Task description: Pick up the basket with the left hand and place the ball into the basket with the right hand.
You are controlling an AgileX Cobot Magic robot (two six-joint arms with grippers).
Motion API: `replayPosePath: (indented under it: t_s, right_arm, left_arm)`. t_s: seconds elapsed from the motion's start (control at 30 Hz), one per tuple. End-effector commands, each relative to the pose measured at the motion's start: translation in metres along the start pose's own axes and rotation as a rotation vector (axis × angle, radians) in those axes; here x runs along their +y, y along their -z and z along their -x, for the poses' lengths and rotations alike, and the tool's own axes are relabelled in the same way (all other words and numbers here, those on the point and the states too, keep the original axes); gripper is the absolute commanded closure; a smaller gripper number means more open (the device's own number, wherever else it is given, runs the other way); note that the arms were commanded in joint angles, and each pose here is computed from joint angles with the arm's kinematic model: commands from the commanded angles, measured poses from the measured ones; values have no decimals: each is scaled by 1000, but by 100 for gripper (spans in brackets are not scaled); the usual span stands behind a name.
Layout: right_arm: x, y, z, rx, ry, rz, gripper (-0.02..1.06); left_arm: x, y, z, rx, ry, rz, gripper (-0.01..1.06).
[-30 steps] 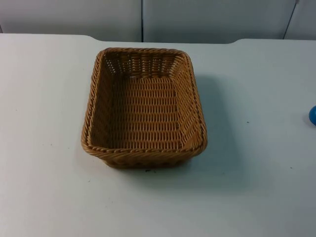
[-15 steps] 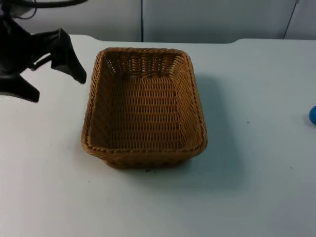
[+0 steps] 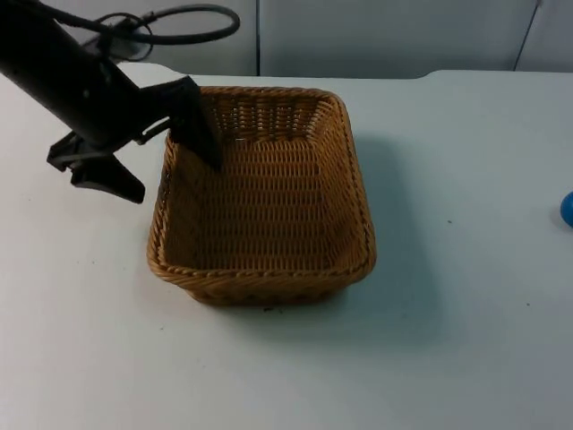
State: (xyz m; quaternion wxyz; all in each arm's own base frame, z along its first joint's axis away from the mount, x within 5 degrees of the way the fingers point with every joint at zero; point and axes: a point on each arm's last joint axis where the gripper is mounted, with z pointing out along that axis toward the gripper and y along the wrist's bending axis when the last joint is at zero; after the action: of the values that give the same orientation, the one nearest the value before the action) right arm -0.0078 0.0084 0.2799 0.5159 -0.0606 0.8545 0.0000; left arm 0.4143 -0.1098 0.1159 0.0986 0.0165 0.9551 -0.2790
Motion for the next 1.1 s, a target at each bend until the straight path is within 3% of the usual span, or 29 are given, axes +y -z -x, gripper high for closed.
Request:
replayPosePath:
  t_s: [0.0,0.13,0.23,0.27,0.37,0.4,0.53,0.67,1.0,1.07]
  right_arm:
    - [0,-1,0,-6,-4,-9,22]
    - [-1,-1,0,-5,-4,-13,22]
    - [-1,-1,0,-5,-9,-15,22]
    - [-1,-1,0,-5,-9,-15,22]
    - [-1,-1,0,-5,-9,-15,22]
    - [-1,-1,0,-5,-9,-15,22]
    - [-1,-1,0,-5,-9,-15,22]
    - [-1,-1,0,-5,-9,-15,22]
    - [-1,-1,0,-5,-9,-15,22]
    - [-1,-1,0,-5,-9,-15,22]
  left_arm:
    - [-5,-4,-1,25,-1,-9,11]
    - [-7,-11,-2,21,-4,3,16]
    - [-7,-17,-3,23,26,9,33]
    - [-7,-17,-3,23,26,9,33]
    - [-8,-18,-4,24,35,10,54]
    - [-8,-18,-4,24,35,10,54]
    - [-8,-18,-4,23,39,7,74]
    - [-8,-18,-3,18,40,8,86]
    - [-7,-18,-1,-4,71,17,88]
    - [-7,-18,-1,-1,89,16,102]
